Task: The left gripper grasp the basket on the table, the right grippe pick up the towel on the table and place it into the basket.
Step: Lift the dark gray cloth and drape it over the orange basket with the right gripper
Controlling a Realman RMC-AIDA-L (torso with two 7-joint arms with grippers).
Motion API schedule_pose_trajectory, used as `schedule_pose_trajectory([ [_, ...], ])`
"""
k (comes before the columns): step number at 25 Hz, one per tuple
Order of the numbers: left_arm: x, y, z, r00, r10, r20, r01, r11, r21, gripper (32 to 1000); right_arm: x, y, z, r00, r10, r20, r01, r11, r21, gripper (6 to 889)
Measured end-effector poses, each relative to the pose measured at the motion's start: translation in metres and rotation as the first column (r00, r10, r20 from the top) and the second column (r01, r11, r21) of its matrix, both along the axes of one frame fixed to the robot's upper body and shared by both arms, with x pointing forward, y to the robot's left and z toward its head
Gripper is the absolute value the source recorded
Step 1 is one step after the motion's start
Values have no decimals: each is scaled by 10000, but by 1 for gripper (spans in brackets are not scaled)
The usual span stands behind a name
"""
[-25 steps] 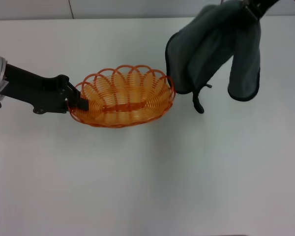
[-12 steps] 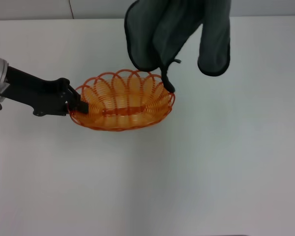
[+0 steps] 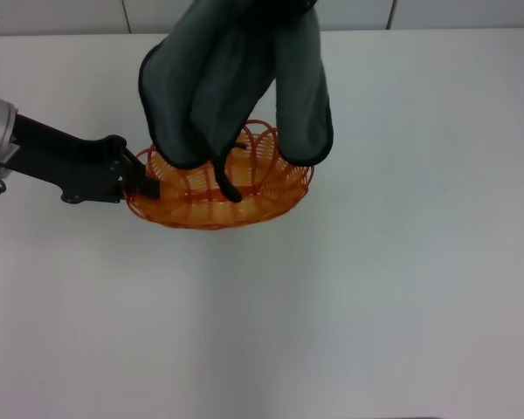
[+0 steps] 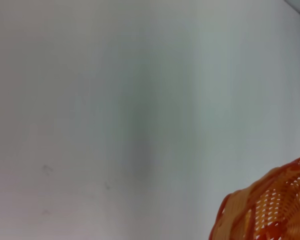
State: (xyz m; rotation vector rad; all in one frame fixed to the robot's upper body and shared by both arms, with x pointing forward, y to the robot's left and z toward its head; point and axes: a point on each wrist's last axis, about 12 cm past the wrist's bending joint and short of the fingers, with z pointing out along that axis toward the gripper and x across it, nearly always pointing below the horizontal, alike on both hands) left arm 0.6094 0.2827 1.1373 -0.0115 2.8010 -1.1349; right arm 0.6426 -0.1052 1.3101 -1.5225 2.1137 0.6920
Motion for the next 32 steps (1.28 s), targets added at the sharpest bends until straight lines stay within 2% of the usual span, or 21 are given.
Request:
schedule_pose_trajectory([
  [9, 27, -44, 29, 9999, -77, 76, 77, 10000, -51, 112, 36, 279, -413, 9985, 328, -440, -345, 9986, -394, 50],
  [13, 33, -50, 37, 9999, -86, 100, 86, 9999, -59, 112, 30, 333, -535, 9979, 410, -495, -441, 9970, -635, 50],
  [27, 64, -91, 75, 9997, -155, 199, 158, 9998, -116, 112, 7, 393, -916, 9965, 447, -707, -544, 9883, -1424, 47],
  [32, 71, -95, 85, 9996, -159, 223, 161, 9998, -117, 112, -14, 420, -985, 9956, 559, -753, -677, 9839, -1655, 47],
])
